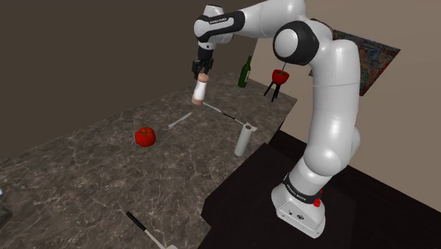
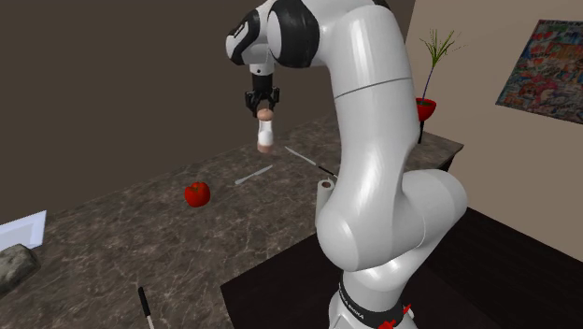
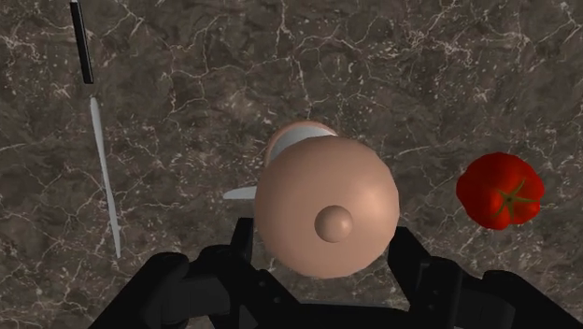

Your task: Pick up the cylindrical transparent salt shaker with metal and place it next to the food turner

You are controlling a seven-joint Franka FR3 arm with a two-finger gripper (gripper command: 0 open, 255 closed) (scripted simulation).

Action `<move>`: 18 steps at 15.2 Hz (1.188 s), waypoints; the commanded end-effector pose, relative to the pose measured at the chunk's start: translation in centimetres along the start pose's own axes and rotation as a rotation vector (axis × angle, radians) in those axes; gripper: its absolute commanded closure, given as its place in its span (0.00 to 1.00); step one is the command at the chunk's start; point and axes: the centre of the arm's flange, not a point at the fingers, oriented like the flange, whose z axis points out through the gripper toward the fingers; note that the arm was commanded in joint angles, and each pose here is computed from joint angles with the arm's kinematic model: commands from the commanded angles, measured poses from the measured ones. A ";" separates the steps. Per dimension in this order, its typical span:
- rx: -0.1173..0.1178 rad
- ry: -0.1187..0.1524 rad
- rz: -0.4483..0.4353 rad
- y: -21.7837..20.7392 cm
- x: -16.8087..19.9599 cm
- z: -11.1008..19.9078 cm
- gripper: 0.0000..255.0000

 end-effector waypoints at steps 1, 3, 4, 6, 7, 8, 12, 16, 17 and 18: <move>0.000 0.000 0.000 0.0 0.0 -1.1 1.00; 0.000 0.000 0.000 0.0 0.1 -2.1 1.00; 0.000 0.000 0.000 0.0 0.2 -2.6 1.00; 0.000 0.000 0.000 -0.1 0.2 -3.7 1.00; 0.000 0.000 0.000 -0.1 0.3 -4.2 1.00; 0.000 0.000 0.000 -0.1 0.3 -4.7 1.00; 0.000 0.000 0.000 -3.7 -1.3 -5.1 1.00; 0.000 0.000 0.000 -8.5 -3.5 -5.2 1.00; 0.000 0.000 0.000 -9.7 -4.0 -5.3 1.00; 0.000 0.000 0.000 -10.9 -4.6 -5.3 1.00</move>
